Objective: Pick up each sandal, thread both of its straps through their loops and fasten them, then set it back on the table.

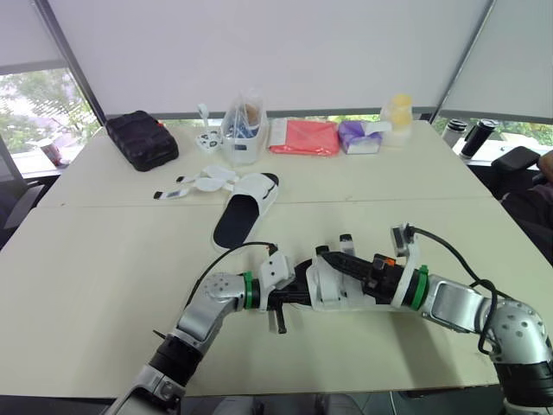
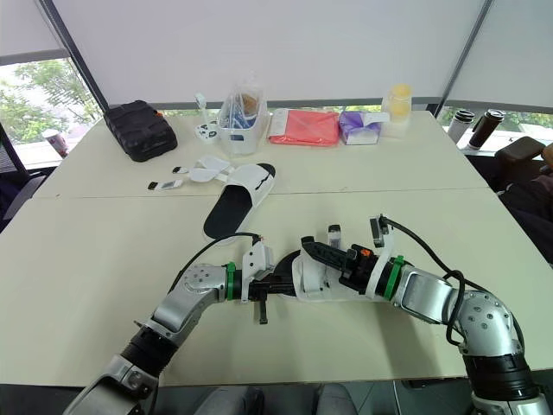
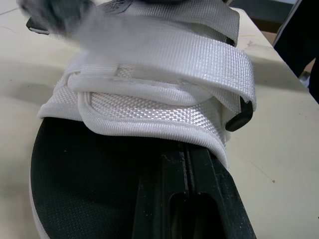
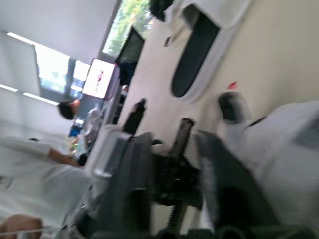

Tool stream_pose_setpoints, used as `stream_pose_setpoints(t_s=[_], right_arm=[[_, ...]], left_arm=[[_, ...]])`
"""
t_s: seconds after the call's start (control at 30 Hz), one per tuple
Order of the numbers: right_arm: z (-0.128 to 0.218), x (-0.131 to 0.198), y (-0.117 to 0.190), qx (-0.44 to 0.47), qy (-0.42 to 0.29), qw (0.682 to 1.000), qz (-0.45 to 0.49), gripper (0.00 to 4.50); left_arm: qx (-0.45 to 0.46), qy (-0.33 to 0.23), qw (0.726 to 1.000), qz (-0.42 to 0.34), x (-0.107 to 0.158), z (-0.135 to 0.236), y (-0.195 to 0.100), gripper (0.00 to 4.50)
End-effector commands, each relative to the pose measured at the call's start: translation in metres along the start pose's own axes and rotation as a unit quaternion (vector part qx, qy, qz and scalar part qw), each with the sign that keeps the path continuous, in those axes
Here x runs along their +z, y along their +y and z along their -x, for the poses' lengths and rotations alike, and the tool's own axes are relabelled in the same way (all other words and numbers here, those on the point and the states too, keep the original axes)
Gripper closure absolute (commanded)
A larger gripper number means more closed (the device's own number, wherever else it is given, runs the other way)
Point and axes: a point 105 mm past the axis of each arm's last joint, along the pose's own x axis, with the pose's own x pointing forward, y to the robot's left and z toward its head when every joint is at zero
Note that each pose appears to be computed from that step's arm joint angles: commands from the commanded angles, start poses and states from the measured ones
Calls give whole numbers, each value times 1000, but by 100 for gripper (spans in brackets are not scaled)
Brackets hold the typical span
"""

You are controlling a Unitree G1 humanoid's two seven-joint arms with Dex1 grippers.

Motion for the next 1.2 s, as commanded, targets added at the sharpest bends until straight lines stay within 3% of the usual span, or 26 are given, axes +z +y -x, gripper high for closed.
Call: stream_pose_setpoints(t_s=[0.03,0.07,0.2,0.33,0.4,0.67,0.77,0.97,1.2], right_arm=[[2,17,7,1,-25,999,31,101],[5,28,14,6,-32,997,73,58],[8,54,29,1,-28,975,222,58],[-8,44,28,-2,73,920,386,58],[-13,40,24,4,98,905,414,58],[-33,27,1,55,174,905,385,58],[-36,28,-1,66,182,908,372,148],[-37,32,5,85,184,915,349,444],[-36,53,24,104,119,935,316,444]], left_arm=[[23,67,997,36,-37,7,1,450],[23,68,997,35,-37,7,1,450],[22,69,997,33,-38,8,2,450],[17,70,997,31,-38,7,1,450],[15,69,997,31,-38,6,0,450],[16,67,997,30,-40,2,-2,450],[21,67,997,30,-40,3,-2,450],[29,65,997,35,-42,5,-3,450],[26,64,997,35,-42,4,-3,450]])
